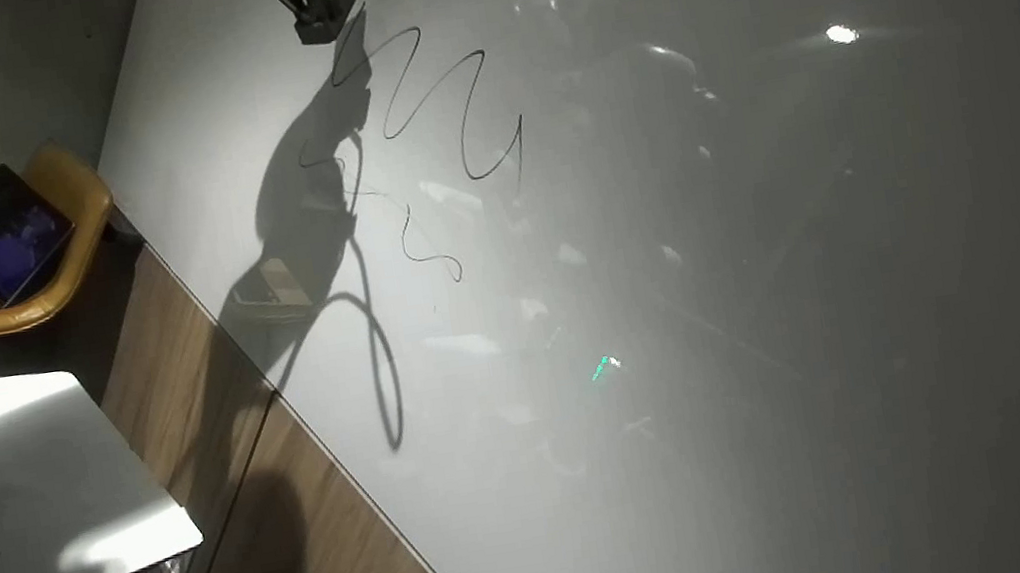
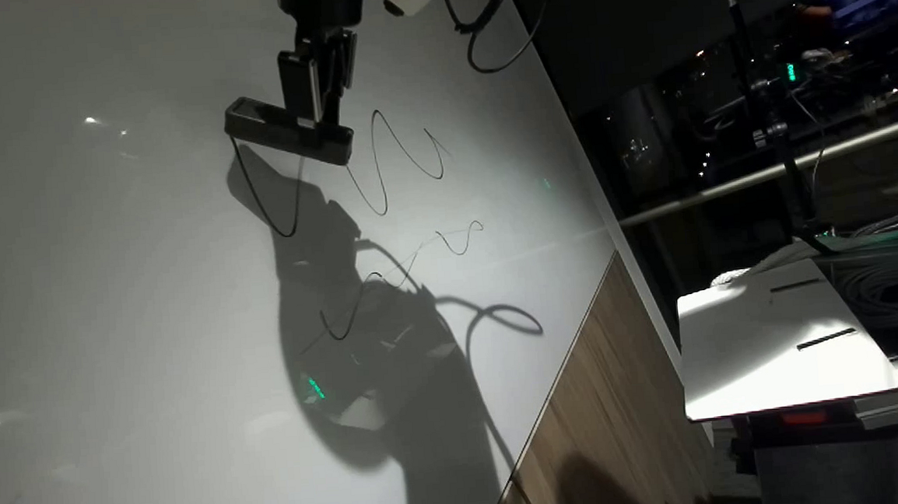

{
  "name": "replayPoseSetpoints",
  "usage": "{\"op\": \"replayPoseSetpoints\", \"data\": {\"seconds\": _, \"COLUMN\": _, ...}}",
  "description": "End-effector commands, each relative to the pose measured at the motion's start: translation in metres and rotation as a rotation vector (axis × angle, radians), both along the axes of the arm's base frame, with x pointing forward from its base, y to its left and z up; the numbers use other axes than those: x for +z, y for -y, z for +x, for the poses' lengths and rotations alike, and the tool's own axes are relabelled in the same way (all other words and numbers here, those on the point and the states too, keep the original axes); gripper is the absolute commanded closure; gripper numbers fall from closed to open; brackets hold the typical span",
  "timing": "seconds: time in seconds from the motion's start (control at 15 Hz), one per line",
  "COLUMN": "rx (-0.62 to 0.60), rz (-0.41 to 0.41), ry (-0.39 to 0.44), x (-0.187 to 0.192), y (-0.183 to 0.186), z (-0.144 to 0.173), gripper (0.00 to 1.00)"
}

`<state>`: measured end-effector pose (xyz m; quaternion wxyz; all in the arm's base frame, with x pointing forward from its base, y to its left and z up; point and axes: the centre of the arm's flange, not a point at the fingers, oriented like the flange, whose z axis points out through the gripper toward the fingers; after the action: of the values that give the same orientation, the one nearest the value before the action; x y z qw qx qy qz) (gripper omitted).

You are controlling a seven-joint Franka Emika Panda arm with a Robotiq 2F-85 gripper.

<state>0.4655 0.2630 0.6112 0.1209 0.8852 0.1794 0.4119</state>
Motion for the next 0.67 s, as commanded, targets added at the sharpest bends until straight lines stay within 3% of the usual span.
{"op": "replayPoseSetpoints", "data": {"seconds": 0.0, "rx": -0.008, "rz": 0.109, "ry": 0.001, "x": 0.001, "y": -0.01, "z": 0.016, "gripper": 0.7}}
{"op": "replayPoseSetpoints", "data": {"seconds": 0.27, "rx": -0.001, "rz": 0.167, "ry": 0.017, "x": -0.003, "y": -0.033, "z": 0.021, "gripper": 0.7}}
{"op": "replayPoseSetpoints", "data": {"seconds": 0.6, "rx": -0.022, "rz": 0.121, "ry": 0.085, "x": 0.007, "y": -0.043, "z": 0.022, "gripper": 0.7}}
